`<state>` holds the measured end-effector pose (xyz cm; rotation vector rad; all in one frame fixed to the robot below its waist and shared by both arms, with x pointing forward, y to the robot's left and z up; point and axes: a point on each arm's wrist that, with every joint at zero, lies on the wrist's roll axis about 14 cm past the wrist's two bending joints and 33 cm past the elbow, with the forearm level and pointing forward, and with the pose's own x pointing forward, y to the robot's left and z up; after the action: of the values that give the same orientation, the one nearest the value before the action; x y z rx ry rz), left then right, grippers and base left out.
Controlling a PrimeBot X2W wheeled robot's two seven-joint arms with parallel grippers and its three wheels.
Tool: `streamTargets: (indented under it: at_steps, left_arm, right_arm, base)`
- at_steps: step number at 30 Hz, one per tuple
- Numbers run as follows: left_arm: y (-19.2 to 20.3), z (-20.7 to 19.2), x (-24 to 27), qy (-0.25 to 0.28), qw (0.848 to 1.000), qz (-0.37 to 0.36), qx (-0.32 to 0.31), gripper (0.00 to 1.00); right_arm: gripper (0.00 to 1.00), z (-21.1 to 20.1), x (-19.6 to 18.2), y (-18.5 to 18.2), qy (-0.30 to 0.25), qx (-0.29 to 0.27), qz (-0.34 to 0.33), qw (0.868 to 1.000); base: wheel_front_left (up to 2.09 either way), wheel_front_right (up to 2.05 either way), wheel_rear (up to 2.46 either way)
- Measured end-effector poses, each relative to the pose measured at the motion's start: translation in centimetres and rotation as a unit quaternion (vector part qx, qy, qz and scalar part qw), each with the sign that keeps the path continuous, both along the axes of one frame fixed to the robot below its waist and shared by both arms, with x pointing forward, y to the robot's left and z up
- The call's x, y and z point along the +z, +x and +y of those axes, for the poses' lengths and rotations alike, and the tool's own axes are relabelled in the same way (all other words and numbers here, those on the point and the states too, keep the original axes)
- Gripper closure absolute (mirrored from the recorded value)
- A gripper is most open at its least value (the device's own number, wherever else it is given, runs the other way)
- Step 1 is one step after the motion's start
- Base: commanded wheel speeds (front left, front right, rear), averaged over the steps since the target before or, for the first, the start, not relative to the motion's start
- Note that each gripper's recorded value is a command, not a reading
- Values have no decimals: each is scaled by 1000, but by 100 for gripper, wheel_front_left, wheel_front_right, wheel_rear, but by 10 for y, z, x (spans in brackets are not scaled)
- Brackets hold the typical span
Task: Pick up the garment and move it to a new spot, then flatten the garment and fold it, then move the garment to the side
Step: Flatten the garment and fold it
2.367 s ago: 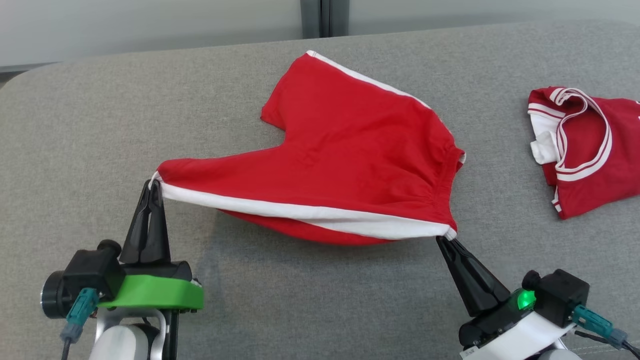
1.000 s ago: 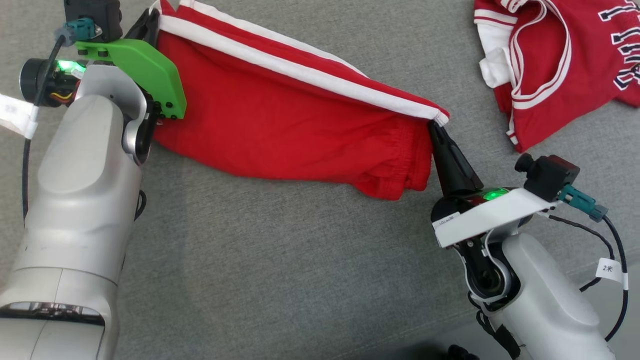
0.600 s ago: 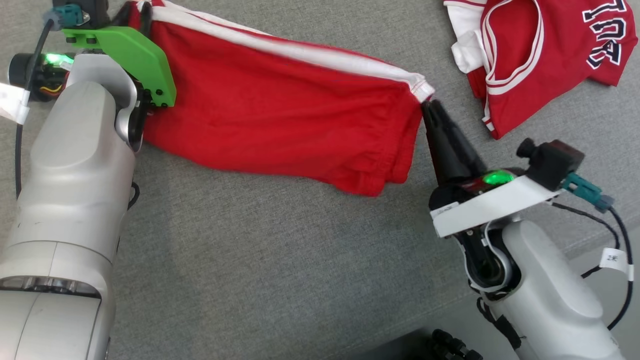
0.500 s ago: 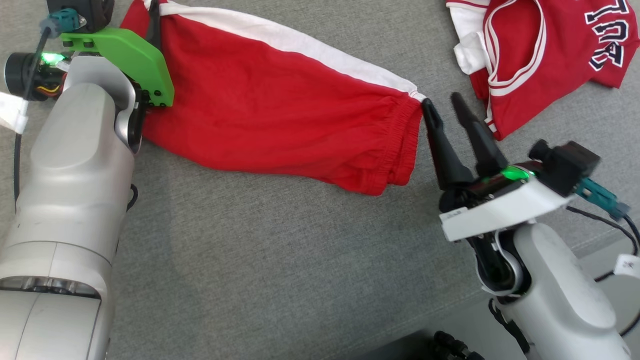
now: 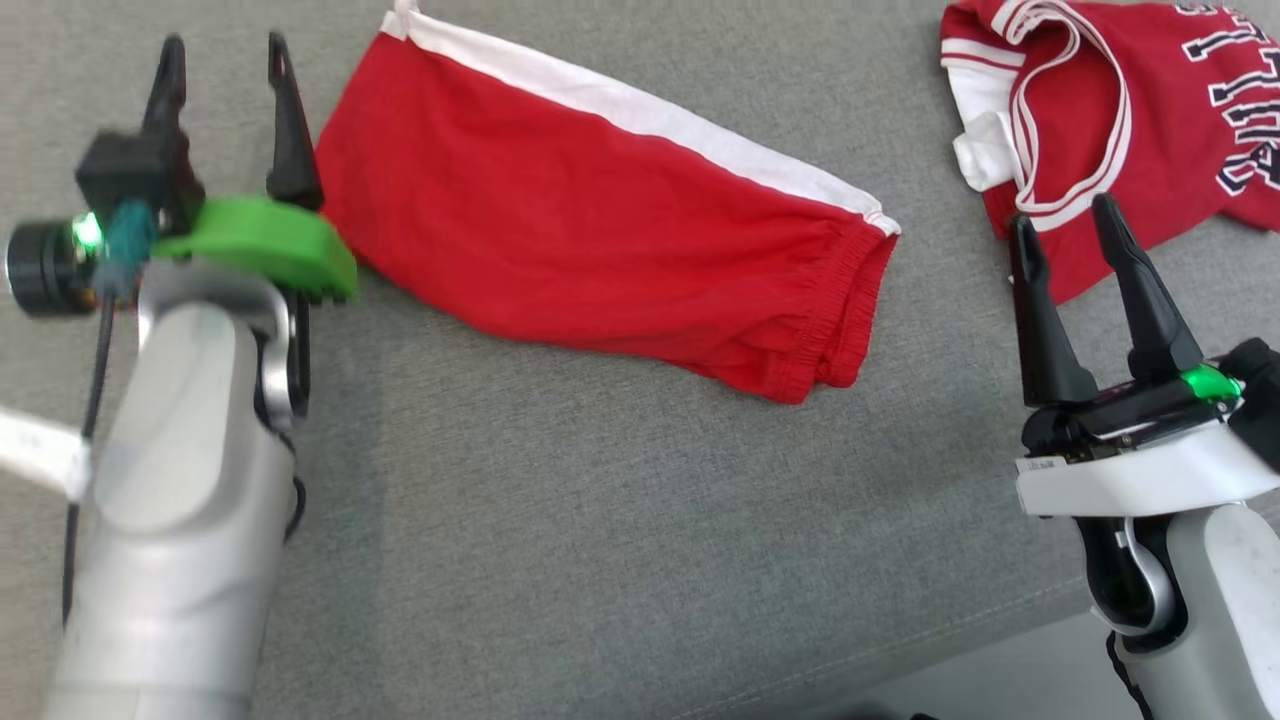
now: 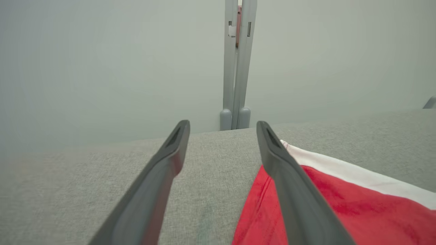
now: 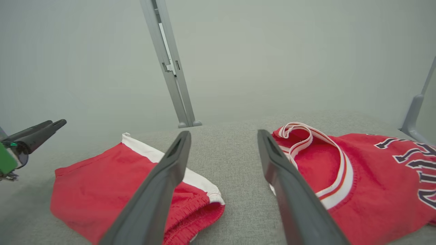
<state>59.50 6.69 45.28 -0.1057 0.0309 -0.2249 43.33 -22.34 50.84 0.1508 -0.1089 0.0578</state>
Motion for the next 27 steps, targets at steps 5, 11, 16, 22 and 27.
streamTargets:
  at_steps: [5, 11, 16, 22, 27]
  left_arm:
    - [-42, 32, 16, 2, 999, -29, 43, 0]
    - [-97, 62, 18, 14, 997, -25, 78, 0]
    - [-129, 78, 29, 21, 994, -28, 102, 0]
    - [-152, 86, 38, 20, 993, -24, 114, 0]
    - [-161, 87, 39, 21, 993, -16, 114, 0]
  right_arm:
    - [0, -1, 6, -10, -10, -1, -4, 1000]
    - [0, 5, 9, -24, -14, 8, -4, 1000]
    - [0, 11, 11, -33, -13, 19, -5, 1000]
    - [0, 17, 19, -36, -11, 30, -11, 999]
    - [0, 20, 20, -38, -8, 34, -10, 999]
  base:
    - [0, 0, 0]
    - [0, 0, 0]
    - [0, 0, 0]
    - [0, 0, 0]
    - [0, 0, 0]
